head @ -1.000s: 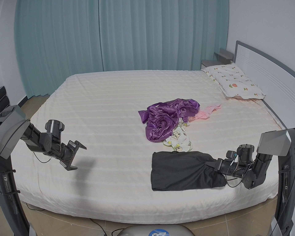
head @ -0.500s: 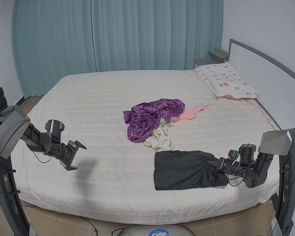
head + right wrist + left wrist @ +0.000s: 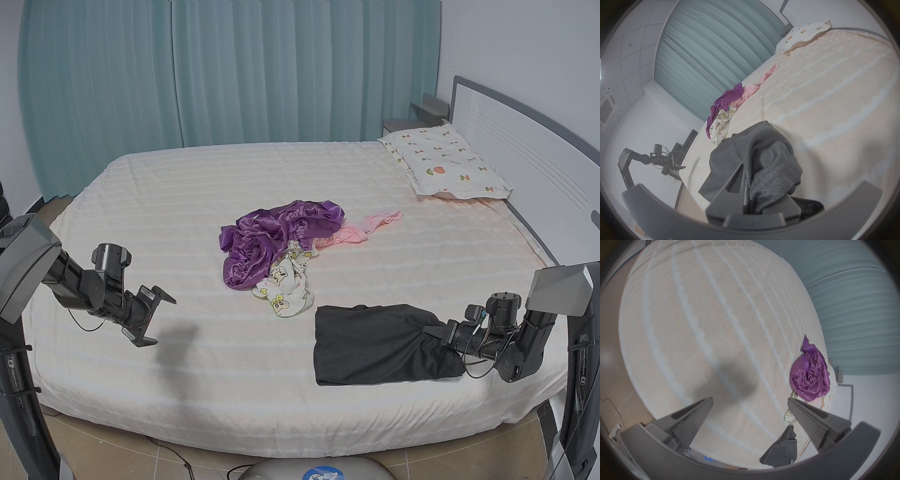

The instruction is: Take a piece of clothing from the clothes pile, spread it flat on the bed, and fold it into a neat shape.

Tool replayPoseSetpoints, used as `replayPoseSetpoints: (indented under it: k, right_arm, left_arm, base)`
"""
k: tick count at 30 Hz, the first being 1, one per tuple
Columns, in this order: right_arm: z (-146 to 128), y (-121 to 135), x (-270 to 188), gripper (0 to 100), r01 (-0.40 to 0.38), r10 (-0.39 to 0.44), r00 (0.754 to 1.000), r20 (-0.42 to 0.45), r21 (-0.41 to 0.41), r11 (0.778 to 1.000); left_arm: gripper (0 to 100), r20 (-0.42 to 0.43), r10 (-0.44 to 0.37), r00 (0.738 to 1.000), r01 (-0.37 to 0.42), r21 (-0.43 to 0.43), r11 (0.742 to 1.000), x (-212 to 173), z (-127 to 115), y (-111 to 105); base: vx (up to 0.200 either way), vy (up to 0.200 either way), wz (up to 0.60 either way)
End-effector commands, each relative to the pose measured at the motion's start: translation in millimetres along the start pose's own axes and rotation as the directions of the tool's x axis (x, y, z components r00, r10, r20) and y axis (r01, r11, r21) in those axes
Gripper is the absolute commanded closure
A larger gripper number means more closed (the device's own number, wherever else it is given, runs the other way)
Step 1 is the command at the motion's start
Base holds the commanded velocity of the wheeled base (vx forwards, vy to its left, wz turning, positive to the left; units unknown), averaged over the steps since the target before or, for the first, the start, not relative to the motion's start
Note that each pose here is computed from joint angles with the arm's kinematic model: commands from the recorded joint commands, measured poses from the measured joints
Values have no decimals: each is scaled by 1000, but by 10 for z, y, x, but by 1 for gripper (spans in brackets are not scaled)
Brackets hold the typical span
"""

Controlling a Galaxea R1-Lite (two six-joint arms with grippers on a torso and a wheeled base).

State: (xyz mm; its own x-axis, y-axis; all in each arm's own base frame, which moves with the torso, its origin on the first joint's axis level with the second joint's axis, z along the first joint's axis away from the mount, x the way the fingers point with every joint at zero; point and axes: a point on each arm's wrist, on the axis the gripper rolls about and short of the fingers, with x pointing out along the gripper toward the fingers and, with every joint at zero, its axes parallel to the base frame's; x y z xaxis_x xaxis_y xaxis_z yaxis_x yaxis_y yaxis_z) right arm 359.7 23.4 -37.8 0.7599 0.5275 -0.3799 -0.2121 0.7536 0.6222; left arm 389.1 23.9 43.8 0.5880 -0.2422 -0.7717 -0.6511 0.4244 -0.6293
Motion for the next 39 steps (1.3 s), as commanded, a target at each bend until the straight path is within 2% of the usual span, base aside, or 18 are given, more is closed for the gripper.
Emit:
replayPoseSetpoints:
  k: [1, 8, 16, 21, 28, 33, 34, 39]
  right_arm:
    - [-51, -6, 91, 0, -8, 8, 1000, -16, -2, 1000]
    - [42, 19, 52, 0, -12, 12, 1000, 12, -11, 1000]
    - [85, -122, -17, 0, 63, -64, 998, 26, 33, 997]
    - [35, -65, 96, 0, 92, -92, 996, -6, 45, 995]
    - [-22, 19, 186, 0, 104, -99, 994, -36, 159, 982]
    - [13, 26, 207, 0, 106, -101, 994, -35, 212, 972]
    - [14, 28, 203, 100, 111, -105, 994, -40, 217, 970]
    - [11, 30, 198, 100, 119, -110, 993, -53, 224, 967]
  left_arm:
    - [0, 1, -1, 1000, 1, 0, 1000, 4, 2, 1]
    - [0, 0, 0, 1000, 0, -1, 1000, 9, 2, 4]
    - [0, 2, 3, 1000, -3, 0, 1000, 9, 1, 9]
    - [0, 7, 1, 1000, -1, -3, 1000, 7, 7, -3]
    - [0, 24, 7, 1000, -7, -18, 1000, 6, 14, -6]
    - [0, 24, 8, 1000, -8, -16, 1000, 8, 9, -9]
    - [0, 25, 9, 1000, -9, -18, 1000, 7, 12, -2]
    - [0, 25, 8, 1000, -8, -16, 1000, 6, 14, -6]
  base:
    - [0, -200, 0]
    - [0, 0, 0]
    - [0, 0, 0]
    - [0, 0, 0]
    - [0, 0, 0]
    - [120, 0, 0]
    - [0, 0, 0]
    - [0, 0, 0]
